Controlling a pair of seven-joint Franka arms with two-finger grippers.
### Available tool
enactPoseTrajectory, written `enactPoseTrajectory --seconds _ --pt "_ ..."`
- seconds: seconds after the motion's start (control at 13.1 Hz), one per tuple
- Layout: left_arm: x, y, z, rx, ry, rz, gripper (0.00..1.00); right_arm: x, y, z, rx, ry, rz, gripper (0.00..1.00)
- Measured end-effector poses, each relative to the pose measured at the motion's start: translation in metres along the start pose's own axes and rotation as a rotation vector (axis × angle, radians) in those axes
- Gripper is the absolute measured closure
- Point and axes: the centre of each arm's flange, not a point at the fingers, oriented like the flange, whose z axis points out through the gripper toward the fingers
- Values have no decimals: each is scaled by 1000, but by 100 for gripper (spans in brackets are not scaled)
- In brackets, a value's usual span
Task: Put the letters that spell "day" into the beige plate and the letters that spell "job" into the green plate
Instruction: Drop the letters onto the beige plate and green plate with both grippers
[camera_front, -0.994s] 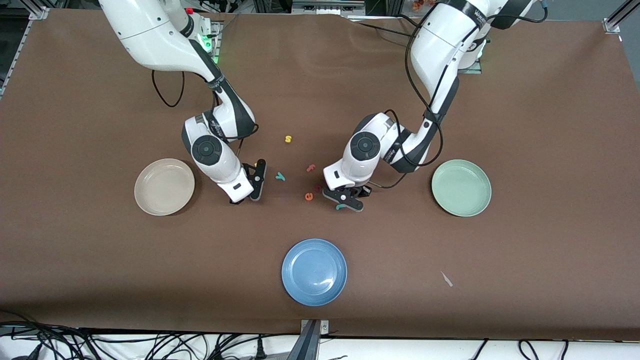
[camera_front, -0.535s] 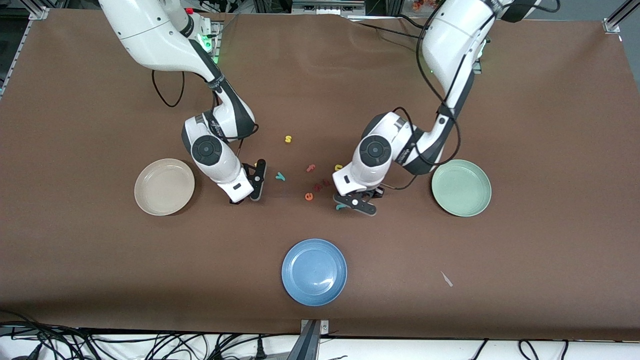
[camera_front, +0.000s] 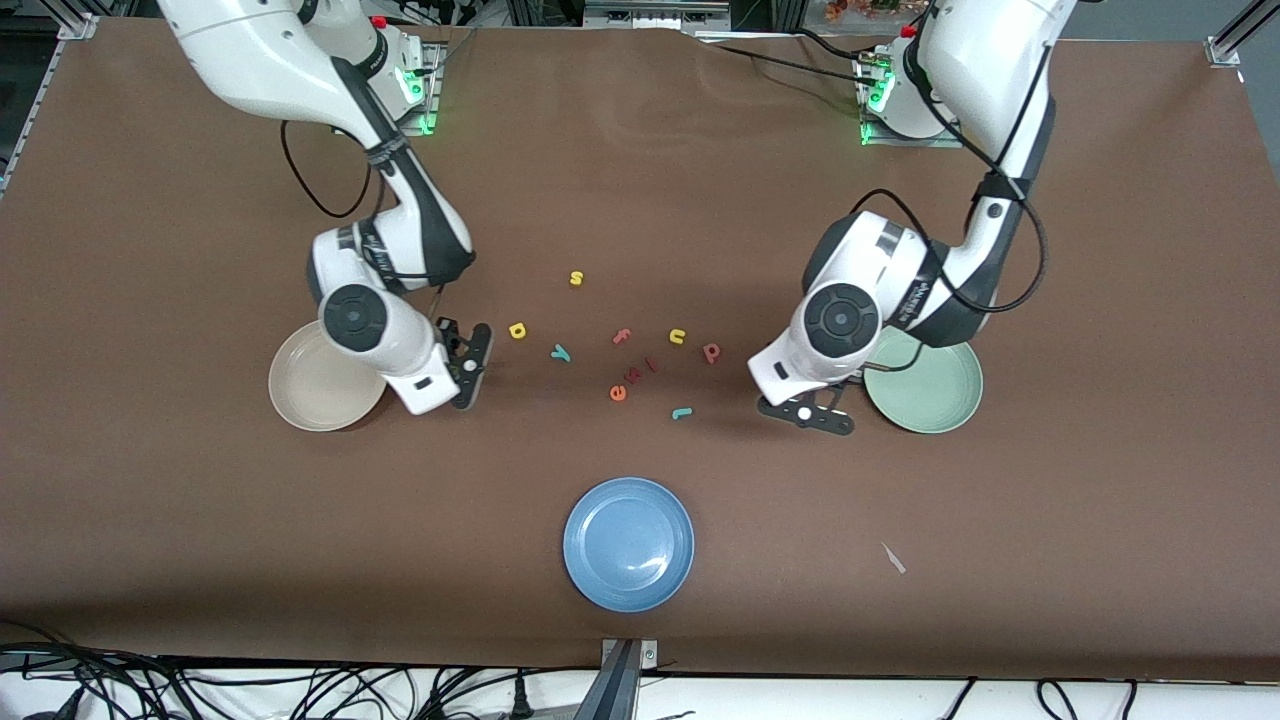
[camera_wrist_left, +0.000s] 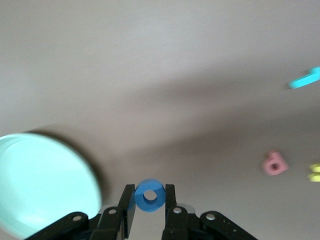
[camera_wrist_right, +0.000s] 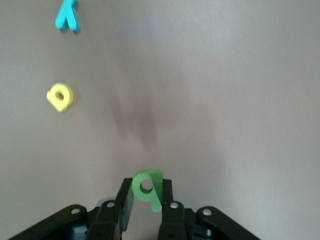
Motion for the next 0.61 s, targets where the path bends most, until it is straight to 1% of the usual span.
enactPoseTrajectory --seconds 0.15,0.31,0.54,0.61 --pt "-8 -26 11 22 -37 -25 75 -40 19 -12 29 -19 90 73" --pt "-17 -61 26 31 -76 -65 75 -77 36 -16 43 -41 201 73" --pt "-33 -109 52 34 -133 -123 75 -109 49 -18 46 -66 393 73" --pt "-36 -120 60 42 -142 -131 75 -116 51 -17 47 -72 459 73"
